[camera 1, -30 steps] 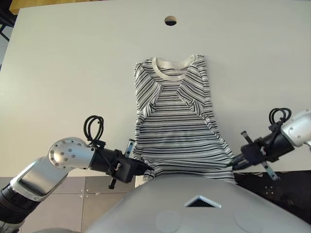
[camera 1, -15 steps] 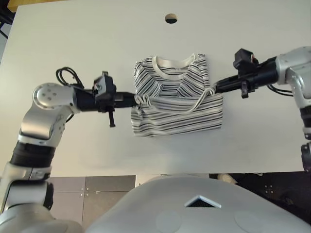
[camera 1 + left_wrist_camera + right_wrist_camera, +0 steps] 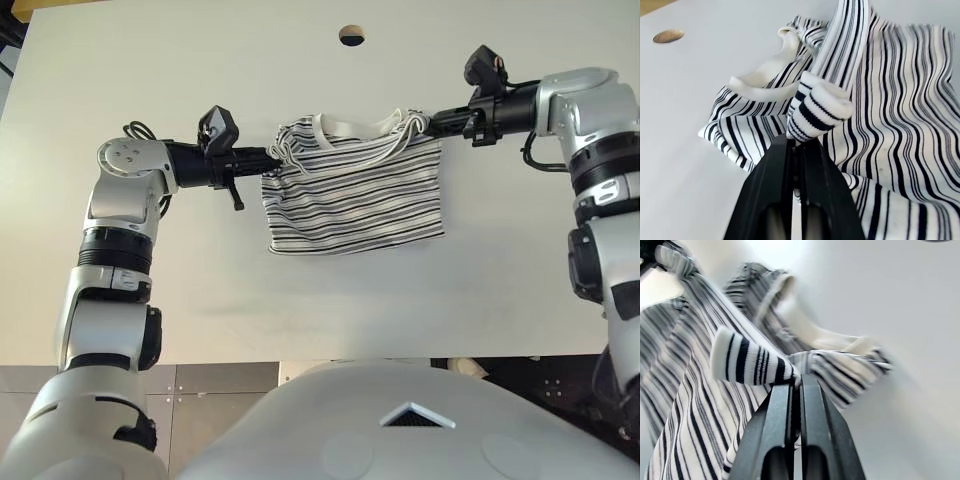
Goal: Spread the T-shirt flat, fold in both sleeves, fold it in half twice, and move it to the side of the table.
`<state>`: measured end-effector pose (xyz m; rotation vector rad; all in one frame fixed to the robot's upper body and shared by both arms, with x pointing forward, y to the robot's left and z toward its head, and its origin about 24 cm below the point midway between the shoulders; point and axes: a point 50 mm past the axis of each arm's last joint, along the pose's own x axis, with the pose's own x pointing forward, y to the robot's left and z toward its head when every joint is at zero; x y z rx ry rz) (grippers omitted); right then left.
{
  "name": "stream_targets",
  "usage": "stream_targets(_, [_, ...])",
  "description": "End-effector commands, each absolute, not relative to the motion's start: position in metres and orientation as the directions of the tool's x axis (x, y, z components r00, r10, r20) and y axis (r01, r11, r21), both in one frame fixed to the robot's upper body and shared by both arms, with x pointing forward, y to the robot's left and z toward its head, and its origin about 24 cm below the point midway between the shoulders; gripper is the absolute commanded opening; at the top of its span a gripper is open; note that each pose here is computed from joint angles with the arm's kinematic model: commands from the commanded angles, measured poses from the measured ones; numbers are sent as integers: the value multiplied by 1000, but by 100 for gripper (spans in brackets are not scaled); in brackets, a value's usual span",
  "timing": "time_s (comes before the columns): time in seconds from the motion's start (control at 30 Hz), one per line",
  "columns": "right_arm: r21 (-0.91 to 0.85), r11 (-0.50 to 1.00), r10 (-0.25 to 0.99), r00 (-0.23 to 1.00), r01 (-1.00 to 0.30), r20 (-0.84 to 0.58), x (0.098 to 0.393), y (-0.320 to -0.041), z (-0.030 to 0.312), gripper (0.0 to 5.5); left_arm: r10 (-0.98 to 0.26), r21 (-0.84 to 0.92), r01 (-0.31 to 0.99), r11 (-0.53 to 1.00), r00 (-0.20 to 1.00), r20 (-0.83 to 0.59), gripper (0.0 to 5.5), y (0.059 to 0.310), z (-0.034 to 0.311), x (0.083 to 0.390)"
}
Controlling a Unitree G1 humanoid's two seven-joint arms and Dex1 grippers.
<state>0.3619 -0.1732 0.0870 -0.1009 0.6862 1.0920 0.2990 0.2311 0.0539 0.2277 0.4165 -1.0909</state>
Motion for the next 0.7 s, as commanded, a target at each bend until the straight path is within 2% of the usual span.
stream_targets(0.03, [206, 565, 727, 364, -799, -582, 371, -178, 90, 13, -802, 24, 878, 478, 448, -396, 10, 226, 60, 314])
stream_targets(0.17, [194, 611, 668, 369, -768, -646, 367, -186, 76, 13, -799, 43, 868, 495, 474, -370, 10, 224, 59, 319])
stream_targets(0.3, [180, 652, 619, 379, -737, -687, 362, -197, 64, 13, -752, 59, 792, 607, 597, -279, 10, 223, 66, 335])
stream_targets(0.53, [190, 697, 607, 429, -691, -669, 362, -197, 59, 13, -697, 30, 749, 662, 630, -343, 10, 224, 49, 338])
stream_targets(0.57, [189, 708, 605, 447, -680, -659, 363, -196, 59, 34, -688, 20, 740, 673, 635, -352, 10, 224, 47, 339])
stream_targets(0.7, [198, 736, 603, 493, -648, -628, 366, -193, 60, 91, -673, 21, 741, 671, 621, -401, 74, 223, 37, 336])
